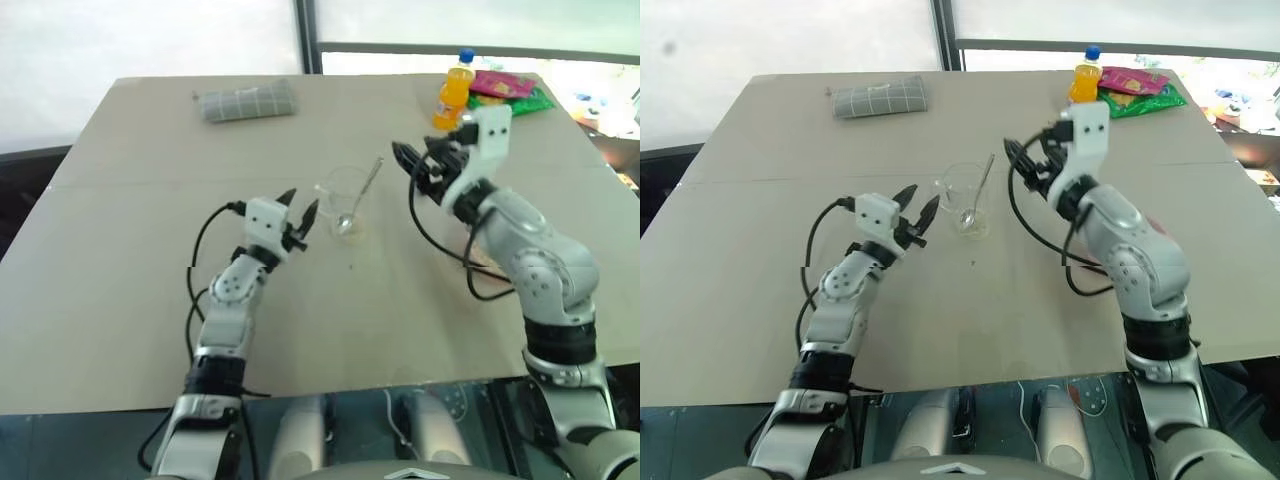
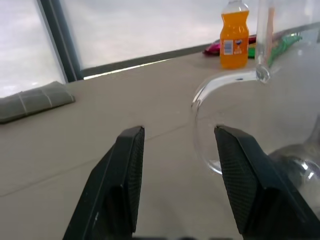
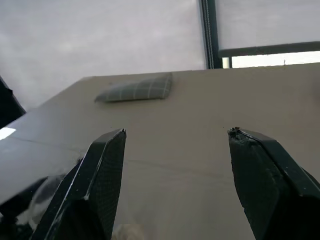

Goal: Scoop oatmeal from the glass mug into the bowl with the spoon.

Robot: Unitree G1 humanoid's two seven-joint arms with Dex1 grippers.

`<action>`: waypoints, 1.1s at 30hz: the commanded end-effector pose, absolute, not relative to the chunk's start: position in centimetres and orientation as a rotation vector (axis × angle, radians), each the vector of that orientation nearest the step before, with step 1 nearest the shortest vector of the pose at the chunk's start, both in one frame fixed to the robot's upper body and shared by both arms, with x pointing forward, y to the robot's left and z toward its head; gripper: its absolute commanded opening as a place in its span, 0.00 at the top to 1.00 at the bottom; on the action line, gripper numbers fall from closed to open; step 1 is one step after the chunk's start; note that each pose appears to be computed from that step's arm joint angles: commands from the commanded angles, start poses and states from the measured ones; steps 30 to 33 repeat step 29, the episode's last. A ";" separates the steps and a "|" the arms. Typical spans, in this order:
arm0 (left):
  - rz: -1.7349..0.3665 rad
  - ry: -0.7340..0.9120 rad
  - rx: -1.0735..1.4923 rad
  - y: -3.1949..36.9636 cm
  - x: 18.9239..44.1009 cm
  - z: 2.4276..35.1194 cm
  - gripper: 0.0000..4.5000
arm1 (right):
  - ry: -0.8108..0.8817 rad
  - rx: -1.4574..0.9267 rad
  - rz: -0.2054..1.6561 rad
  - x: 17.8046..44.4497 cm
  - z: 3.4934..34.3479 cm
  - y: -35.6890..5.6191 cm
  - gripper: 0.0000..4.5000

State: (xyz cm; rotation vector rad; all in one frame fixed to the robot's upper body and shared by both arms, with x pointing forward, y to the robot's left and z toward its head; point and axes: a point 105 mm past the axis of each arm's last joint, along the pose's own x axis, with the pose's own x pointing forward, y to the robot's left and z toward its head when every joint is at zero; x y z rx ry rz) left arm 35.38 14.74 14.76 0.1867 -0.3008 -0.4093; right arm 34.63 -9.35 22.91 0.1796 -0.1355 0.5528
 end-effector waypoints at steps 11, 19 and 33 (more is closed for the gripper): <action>-0.406 -0.121 0.212 17.9 25.7 12.4 0.09 | -0.044 0.033 0.691 26.3 15.4 -13.3 0.00; -0.355 0.038 0.177 18.9 21.9 9.1 0.00 | 0.068 -0.004 0.610 23.9 9.5 -17.5 0.00; -0.361 0.087 0.179 18.6 20.8 7.9 0.00 | 0.066 -0.058 0.683 22.8 7.7 -17.5 0.00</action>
